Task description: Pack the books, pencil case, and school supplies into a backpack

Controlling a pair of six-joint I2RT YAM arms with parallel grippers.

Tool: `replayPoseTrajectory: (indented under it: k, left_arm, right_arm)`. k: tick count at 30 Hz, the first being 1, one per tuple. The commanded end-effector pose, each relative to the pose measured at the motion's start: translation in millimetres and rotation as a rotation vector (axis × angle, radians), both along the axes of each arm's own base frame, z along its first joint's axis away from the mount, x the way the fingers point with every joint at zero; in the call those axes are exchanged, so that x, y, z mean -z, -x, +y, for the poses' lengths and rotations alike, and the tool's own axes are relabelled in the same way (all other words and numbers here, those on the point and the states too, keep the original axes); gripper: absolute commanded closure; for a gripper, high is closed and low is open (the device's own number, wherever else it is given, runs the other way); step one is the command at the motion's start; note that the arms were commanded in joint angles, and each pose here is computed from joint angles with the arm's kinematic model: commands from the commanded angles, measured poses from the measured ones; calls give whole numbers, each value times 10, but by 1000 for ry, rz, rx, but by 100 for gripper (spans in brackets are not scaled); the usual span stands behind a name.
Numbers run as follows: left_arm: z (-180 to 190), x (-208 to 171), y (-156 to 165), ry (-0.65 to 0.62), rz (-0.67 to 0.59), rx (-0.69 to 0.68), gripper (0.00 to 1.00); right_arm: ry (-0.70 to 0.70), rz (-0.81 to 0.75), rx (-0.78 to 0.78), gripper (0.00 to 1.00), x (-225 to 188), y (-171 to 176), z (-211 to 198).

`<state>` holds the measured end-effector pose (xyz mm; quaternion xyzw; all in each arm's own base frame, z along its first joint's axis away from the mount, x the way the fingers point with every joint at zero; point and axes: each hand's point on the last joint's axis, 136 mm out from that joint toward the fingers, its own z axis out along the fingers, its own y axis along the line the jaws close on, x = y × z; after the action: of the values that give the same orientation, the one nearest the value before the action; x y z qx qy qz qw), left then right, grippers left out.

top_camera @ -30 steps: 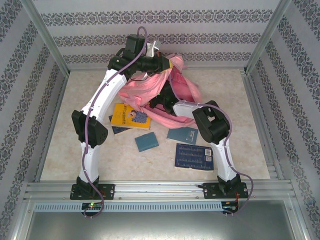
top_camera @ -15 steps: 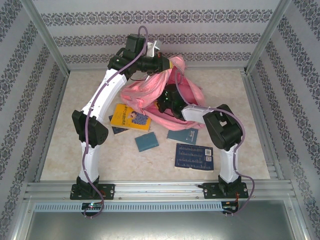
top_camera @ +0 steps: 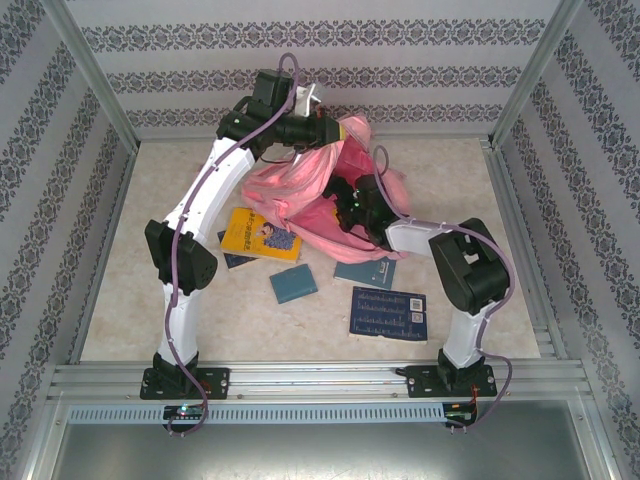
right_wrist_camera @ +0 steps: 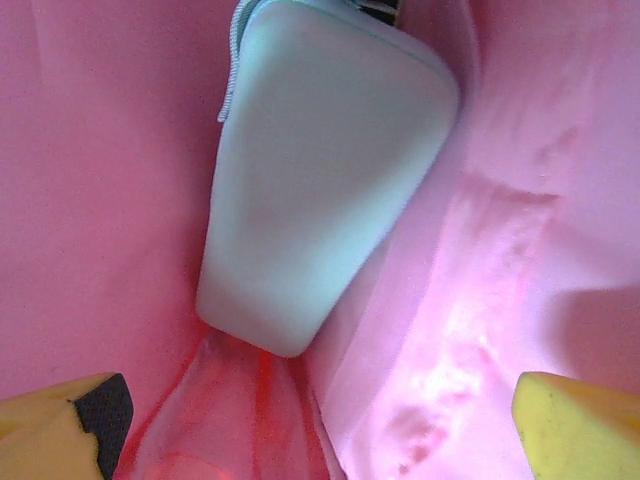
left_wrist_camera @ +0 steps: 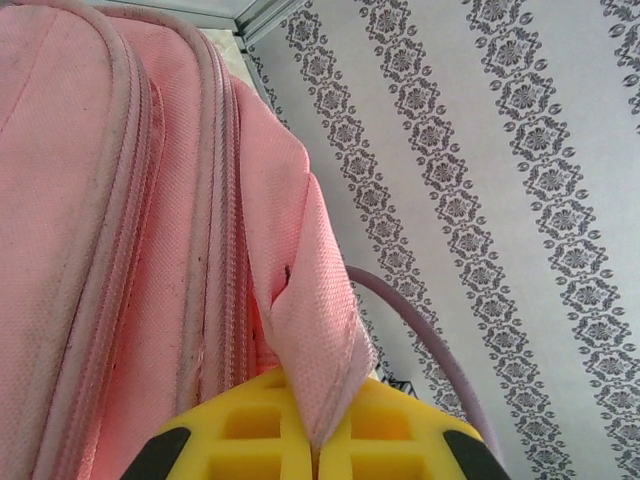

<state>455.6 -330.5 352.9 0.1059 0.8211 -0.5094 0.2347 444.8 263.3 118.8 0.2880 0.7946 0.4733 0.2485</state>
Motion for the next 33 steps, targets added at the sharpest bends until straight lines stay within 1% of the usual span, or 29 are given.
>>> replayPoseTrajectory:
  k: [1,3,6,7,9,10,12,14,17,21,22,23,25,27,31,33]
  left_arm:
    - [-55,-216,68,-6,-109,27,100]
    - [-57,-112,84,-35,-94,31,100]
    - [-81,81,114,-76,-69,40,100]
    - [-107,132,138,-83,-62,47,99]
    - [-168,231,183,-93,-48,63,91]
    - [-218,285,218,-96,-40,77,85]
    - [-306,358,283,-97,-32,101,80]
    - [-378,481,339,-115,-20,116,79]
    - [-491,709,451,-135,22,147,79]
    - [-560,873,532,-161,37,162,79]
    - [-549,878,527,-167,36,155,78]
    - [-523,867,508,-179,24,142,75]
    - [-403,840,422,-229,-5,98,62]
    - [-157,797,252,-313,-40,16,52]
    - [720,849,-208,-577,-86,-242,34]
    - [1166,924,-395,-670,-82,-352,24]
  right_arm:
    - [62,-62,-16,2,-137,95,-194]
    - [120,-92,-27,2,-221,184,-298]
    - [248,-156,-26,2,-387,347,-523]
    - [290,-174,-12,2,-437,405,-634]
    - [364,-180,31,2,-483,527,-871]
    - [402,-174,61,2,-502,596,-1014]
    - [481,-137,141,2,-510,741,-1324]
    - [546,-119,226,2,-536,895,-1645]
    - [627,-123,321,2,-628,1094,-1998]
    - [710,-186,401,2,-773,1286,-2259]
    - [722,-203,401,2,-807,1309,-2279]
    - [732,-223,387,3,-839,1316,-2268]
    - [733,-251,334,3,-855,1294,-2180]
    - [726,-260,247,3,-833,1255,-2019]
    - [762,-305,101,3,-826,1221,-1681]
    - [794,-336,53,3,-846,1225,-1550]
